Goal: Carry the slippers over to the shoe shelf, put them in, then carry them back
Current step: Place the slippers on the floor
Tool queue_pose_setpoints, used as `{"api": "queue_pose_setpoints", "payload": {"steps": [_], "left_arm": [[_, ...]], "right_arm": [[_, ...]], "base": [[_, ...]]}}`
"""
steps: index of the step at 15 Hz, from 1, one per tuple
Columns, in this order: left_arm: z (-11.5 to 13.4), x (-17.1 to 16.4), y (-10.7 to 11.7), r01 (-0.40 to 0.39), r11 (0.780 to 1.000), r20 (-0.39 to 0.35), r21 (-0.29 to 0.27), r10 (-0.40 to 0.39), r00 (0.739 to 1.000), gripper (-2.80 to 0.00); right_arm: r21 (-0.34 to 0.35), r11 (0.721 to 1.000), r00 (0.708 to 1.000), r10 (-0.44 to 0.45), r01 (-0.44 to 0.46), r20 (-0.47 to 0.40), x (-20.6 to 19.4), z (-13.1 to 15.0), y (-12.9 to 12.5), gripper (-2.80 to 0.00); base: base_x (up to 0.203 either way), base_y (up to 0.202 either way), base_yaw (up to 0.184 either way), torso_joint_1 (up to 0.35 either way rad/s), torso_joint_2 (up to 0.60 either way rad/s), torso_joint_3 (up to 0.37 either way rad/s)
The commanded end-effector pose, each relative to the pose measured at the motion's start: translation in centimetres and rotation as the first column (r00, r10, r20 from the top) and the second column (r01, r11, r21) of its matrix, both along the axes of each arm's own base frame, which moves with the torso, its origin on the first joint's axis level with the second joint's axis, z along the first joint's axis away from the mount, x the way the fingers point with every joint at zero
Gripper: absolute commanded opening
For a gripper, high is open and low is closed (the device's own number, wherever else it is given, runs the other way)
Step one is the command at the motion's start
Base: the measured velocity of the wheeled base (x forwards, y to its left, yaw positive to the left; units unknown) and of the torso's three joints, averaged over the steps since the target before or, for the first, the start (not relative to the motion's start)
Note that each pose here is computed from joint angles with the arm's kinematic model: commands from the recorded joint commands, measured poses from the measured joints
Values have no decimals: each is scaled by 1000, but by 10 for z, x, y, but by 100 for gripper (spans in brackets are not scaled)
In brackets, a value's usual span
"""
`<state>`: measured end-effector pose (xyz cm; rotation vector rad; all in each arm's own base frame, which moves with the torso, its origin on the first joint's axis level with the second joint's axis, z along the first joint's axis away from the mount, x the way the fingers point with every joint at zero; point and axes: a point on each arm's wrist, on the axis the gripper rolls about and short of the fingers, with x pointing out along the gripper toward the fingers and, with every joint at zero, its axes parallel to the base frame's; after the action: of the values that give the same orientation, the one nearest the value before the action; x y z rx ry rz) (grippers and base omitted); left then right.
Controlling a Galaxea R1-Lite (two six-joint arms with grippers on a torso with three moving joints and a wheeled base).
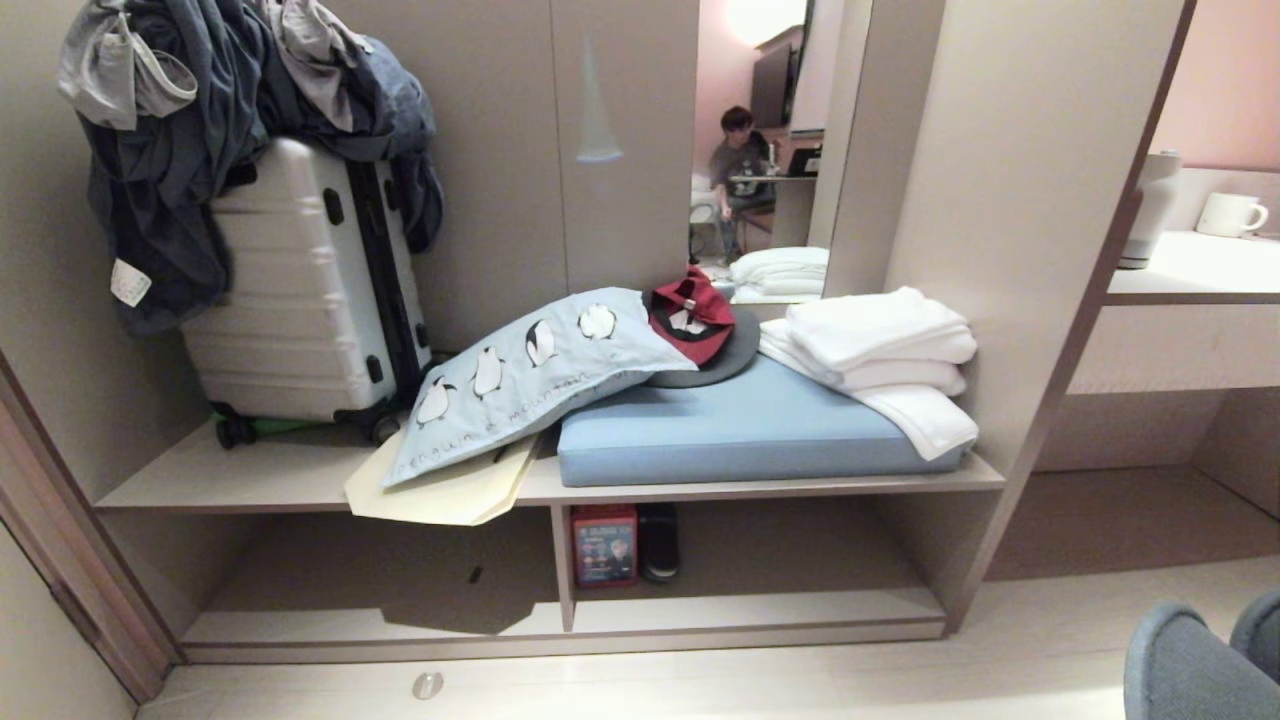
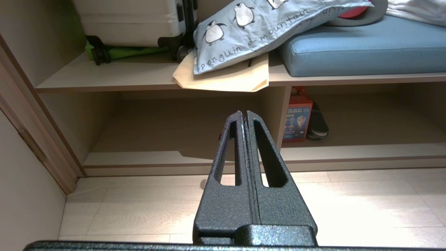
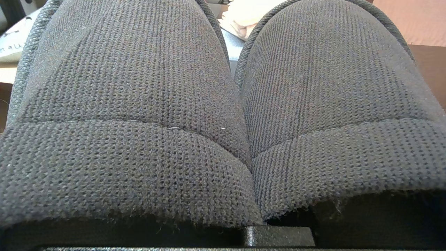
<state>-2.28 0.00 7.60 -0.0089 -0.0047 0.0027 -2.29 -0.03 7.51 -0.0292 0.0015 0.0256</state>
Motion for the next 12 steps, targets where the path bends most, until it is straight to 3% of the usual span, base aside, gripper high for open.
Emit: {"api": "queue_pose_setpoints", "payload": {"steps": [1,12], "left_arm": [[0,0,0,0,1000,1,0,0,1000,-280],[0,0,0,0,1000,-2,0,0,1000,-280]], "right_arm": [[-1,1000,1000,1,-1,-1,0,0,0,-280],[-1,1000,1000,1,-1,-1,0,0,0,-280]], "base": [[0,0,0,0,0,0],[0,0,0,0,0,0]]}}
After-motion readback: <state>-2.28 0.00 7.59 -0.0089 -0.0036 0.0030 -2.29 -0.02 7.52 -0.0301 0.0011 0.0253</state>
